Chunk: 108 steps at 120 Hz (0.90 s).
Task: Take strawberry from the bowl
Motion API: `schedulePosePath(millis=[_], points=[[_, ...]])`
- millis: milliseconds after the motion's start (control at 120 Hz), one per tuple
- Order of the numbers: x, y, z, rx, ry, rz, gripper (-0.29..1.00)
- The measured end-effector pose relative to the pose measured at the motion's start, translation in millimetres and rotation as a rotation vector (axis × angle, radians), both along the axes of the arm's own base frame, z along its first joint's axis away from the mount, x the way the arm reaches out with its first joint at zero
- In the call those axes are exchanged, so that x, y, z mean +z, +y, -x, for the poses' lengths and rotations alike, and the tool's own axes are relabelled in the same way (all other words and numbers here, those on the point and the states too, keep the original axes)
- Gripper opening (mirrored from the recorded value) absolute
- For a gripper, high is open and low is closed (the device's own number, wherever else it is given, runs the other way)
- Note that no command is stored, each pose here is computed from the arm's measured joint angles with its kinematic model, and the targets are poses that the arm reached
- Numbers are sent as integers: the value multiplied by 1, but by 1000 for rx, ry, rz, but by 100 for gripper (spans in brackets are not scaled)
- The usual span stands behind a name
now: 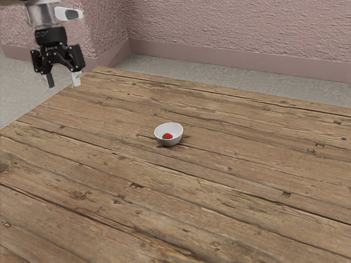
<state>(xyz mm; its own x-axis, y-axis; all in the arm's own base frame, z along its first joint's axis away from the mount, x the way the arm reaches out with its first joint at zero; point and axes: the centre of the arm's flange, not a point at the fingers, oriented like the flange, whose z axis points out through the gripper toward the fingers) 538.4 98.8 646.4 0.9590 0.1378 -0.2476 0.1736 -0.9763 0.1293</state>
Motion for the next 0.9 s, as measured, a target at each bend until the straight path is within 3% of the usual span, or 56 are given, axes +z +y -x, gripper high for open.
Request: schedulePosePath(millis=[133, 267, 400, 450, 608, 733, 900], points=[[-2, -6, -27, -17, -133, -10, 69], [-88, -67, -153, -147, -171, -74, 68], [-153, -87, -214, -291, -283, 0, 68], [-183, -93, -230, -363, -328, 52, 67], [-233, -69, -259, -563, -506, 151, 65], [-262, -58, -267, -736, -582, 169, 62], [-302, -65, -275, -931, -646, 190, 47]])
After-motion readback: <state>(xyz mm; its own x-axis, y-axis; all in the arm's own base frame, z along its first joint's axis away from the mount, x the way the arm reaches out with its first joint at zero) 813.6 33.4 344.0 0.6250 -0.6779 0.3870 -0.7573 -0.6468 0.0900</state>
